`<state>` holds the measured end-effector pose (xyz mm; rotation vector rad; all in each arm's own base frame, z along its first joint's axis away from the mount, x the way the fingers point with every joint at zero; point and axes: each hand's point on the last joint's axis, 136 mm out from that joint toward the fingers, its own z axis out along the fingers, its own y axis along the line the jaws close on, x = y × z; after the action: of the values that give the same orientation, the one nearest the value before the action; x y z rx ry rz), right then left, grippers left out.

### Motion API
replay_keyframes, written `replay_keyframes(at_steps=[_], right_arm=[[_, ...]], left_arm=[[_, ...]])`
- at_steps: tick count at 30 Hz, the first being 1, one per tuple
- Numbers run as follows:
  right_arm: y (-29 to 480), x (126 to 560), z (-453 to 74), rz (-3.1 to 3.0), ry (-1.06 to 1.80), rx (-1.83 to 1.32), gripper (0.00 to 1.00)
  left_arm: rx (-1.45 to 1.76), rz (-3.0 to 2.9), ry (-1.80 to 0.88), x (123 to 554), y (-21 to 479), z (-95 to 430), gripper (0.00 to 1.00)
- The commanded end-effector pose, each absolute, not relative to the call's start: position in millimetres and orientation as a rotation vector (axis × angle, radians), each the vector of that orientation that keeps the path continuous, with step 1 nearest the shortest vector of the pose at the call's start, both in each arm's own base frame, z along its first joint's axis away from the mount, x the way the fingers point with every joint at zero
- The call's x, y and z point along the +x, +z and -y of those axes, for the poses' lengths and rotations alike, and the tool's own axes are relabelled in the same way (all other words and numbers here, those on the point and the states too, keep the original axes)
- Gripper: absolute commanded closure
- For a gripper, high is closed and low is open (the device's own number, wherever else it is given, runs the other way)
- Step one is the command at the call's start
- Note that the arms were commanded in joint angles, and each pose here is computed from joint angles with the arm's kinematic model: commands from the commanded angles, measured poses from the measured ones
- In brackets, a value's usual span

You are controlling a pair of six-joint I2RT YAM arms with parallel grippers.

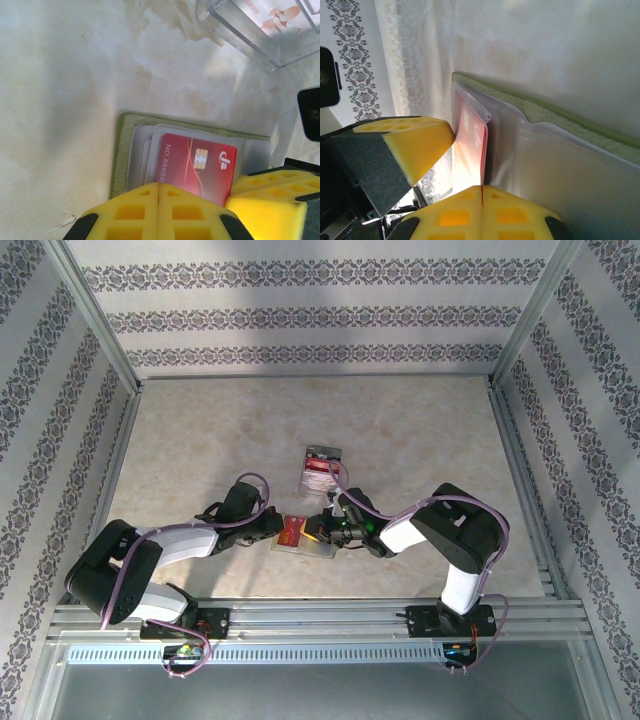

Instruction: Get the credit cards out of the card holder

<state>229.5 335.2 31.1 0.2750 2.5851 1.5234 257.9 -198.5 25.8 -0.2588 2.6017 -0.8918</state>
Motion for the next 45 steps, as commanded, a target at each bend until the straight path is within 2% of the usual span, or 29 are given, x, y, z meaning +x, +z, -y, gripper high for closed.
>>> replay_keyframes(at_steps=[1,10,14,17,21,26,45], right_arm=[[26.3,228.4,-325.5,-2.597,1.505,0.289,0.97],[28.9,229.5,-330.2,-2.588,1.534,0.266,0.95],[34.1,230.2,-331.8,-2.582,1.543,0.279,0.80],[37.3,231.0,-333.5,-2.583,1.534,0.299,0.76],[46.2,233.1,-331.5,-2.584,1.476,0.312,0.75],[60.5,235.9,-315.7,-2.621,1.267,0.288,0.72],[43.4,229.1,-348.1,-2.730,1.215,0.286,0.68]], left_arm=[[-0.324,-2.769,-0.628,230.0,-11.6,161.6,1.00],[-0.287,-2.741,-0.674,236.9,1.0,169.4,1.00],[-0.285,-2.744,-0.655,236.4,0.4,167.1,1.00],[-0.293,-2.745,-0.656,234.1,-1.6,166.1,1.00],[-0.302,-2.739,-0.684,232.9,-2.5,168.1,1.00],[-0.304,-2.736,-0.688,232.2,-3.2,167.9,1.00],[-0.302,-2.717,-0.744,234.2,-1.0,174.3,1.00]])
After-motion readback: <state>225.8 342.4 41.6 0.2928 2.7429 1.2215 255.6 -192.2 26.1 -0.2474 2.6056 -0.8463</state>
